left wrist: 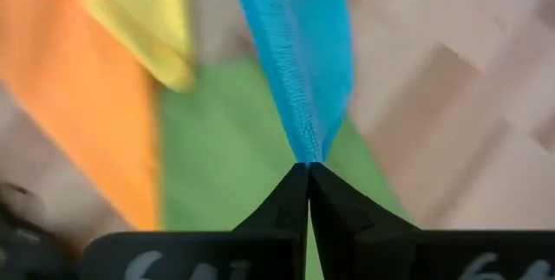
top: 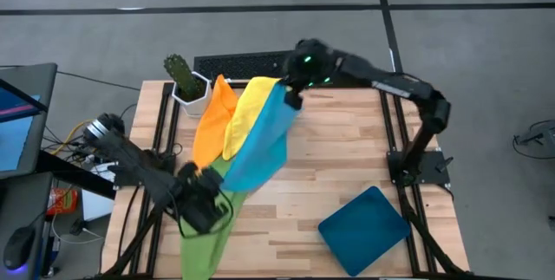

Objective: Fold microfiber towels
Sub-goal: Fold the blue microfiber towel

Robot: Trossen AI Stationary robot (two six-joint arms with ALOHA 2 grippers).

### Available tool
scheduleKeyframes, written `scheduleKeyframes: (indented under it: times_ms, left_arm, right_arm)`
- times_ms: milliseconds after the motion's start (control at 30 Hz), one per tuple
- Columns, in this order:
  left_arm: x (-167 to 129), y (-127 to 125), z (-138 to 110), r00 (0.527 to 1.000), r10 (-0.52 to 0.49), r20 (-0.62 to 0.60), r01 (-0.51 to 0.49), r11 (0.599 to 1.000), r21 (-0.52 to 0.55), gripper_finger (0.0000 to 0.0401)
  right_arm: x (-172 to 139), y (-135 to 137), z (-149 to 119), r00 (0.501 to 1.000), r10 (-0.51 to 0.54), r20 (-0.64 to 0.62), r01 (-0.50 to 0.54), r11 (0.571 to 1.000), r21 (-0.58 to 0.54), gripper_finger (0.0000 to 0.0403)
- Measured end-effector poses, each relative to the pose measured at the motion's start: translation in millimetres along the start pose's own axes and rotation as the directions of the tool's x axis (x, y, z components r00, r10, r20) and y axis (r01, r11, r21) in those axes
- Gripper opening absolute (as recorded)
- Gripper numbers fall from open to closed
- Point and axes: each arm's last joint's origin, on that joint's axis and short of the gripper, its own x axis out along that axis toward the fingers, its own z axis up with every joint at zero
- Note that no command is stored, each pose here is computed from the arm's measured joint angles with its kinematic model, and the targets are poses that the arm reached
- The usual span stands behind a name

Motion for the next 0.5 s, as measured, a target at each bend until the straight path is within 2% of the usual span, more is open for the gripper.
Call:
scheduleKeyframes:
  times_ms: [200, 500]
  left_arm:
    - [-4.9, 51.7, 46.5, 0.99, 0.107, 0.092, -0.117, 0.987, 0.109, 0.0]
    - [2.3, 122.2, 111.0, 0.958, 0.214, 0.191, -0.263, 0.922, 0.284, 0.0]
  right_arm:
    - [-58.9, -33.4, -5.0, 0.992, -0.128, 0.011, 0.126, 0.987, 0.101, 0.0005]
    - [-113.0, -61.6, -47.5, 0.955, -0.298, -0.001, 0.287, 0.918, 0.273, 0.0005]
